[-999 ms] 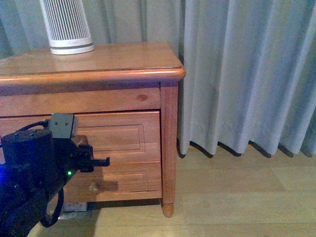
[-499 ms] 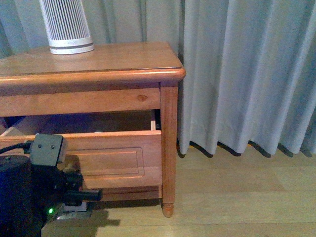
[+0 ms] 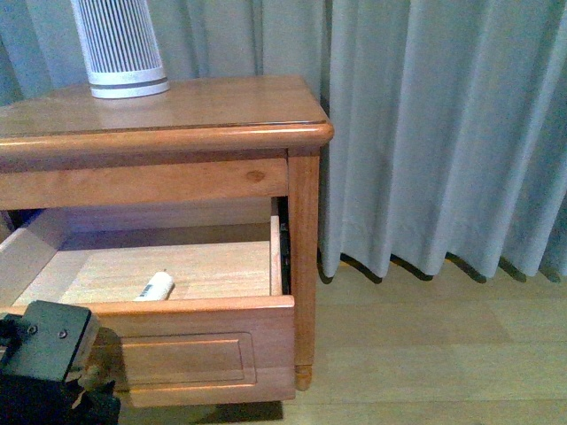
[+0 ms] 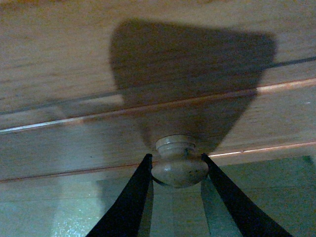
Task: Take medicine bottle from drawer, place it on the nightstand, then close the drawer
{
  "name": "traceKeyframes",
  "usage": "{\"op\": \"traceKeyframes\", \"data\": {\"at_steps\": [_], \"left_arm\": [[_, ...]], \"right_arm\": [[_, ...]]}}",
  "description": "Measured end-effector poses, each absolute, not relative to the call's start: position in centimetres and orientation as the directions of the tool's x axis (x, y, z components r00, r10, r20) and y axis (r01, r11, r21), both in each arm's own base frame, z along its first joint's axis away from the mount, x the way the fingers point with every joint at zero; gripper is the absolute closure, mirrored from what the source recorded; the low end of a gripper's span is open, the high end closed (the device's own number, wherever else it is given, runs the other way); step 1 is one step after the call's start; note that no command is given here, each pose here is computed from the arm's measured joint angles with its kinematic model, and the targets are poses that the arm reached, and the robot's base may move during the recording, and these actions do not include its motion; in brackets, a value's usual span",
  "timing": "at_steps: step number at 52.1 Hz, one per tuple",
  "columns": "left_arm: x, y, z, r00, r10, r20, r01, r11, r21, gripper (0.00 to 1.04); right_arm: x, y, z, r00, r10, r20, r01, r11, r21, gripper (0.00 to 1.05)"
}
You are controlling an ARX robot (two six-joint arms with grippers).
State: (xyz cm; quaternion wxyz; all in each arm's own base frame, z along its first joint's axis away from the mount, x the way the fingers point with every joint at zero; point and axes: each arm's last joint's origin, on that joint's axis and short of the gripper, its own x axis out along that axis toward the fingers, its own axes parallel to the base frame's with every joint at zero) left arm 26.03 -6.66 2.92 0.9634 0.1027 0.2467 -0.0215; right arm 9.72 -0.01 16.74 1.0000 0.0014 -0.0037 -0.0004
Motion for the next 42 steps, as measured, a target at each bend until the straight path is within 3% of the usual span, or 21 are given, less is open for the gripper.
{"op": "traceKeyframes", "data": {"at_steps": [5,16,29,42], "left_arm": [[25.2,-6.6,3.1,0.858,0.013,-0.513,0.103,0.975,0.197,0.8],[23.4,-6.2,2.0,0.769,0.015,-0.64,0.155,0.966,0.208,0.44],[23.0,-5.3,5.2,0.791,0.008,-0.611,0.119,0.979,0.166,0.06],[23.1,-4.0,12.2,0.863,-0.037,-0.503,0.092,0.992,0.084,0.07]], "right_arm": [[9.7,0.0,16.7,1.0,-0.001,0.007,0.001,1.0,0.003,0.07],[9.7,0.0,16.7,1.0,-0.001,0.007,0.001,1.0,0.003,0.07],[9.7,0.0,16.7,1.0,-0.001,0.007,0.001,1.0,0.003,0.07],[9.7,0.0,16.7,1.0,-0.001,0.007,0.001,1.0,0.002,0.07]]}}
